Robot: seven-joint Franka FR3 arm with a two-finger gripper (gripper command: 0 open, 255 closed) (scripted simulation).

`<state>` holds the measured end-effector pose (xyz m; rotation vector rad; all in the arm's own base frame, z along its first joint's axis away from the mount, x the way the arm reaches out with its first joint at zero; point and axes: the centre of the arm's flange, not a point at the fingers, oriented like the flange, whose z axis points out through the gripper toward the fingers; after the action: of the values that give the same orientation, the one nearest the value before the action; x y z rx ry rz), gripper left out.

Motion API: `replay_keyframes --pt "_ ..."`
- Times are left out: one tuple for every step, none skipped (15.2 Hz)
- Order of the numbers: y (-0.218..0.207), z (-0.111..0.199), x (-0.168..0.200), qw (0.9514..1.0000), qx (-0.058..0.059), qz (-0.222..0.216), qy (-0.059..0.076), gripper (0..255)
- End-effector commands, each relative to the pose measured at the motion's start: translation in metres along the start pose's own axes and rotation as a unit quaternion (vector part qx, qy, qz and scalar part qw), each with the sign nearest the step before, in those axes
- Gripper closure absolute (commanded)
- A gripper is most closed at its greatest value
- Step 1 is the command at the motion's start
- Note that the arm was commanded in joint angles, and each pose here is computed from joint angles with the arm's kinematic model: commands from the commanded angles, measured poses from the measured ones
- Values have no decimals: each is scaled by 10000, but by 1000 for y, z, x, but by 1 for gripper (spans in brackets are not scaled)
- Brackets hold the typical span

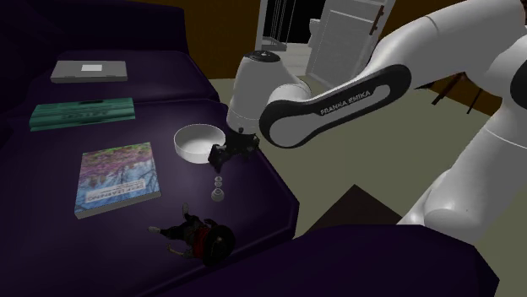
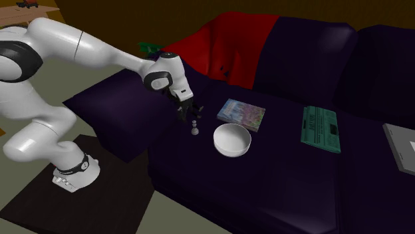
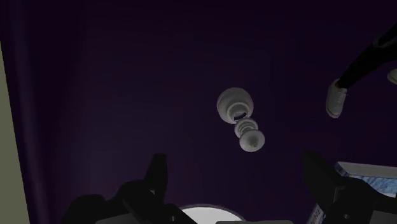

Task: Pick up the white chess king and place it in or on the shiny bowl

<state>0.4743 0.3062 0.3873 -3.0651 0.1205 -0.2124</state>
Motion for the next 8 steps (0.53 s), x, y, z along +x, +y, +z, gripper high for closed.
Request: replay_keyframes --pt "-19 16 6 10000 10 53 27 0" --pt "-25 21 10 10000 13 68 33 0" --pt "-25 27 10 10000 13 68 33 0" --pt "-25 32 10 10000 13 68 33 0" --pt "-25 37 10 10000 13 68 33 0" --pt "-25 43 10 10000 13 68 33 0" --pt "-25 48 10 10000 13 68 33 0" --pt "-25 53 10 10000 13 68 33 0"
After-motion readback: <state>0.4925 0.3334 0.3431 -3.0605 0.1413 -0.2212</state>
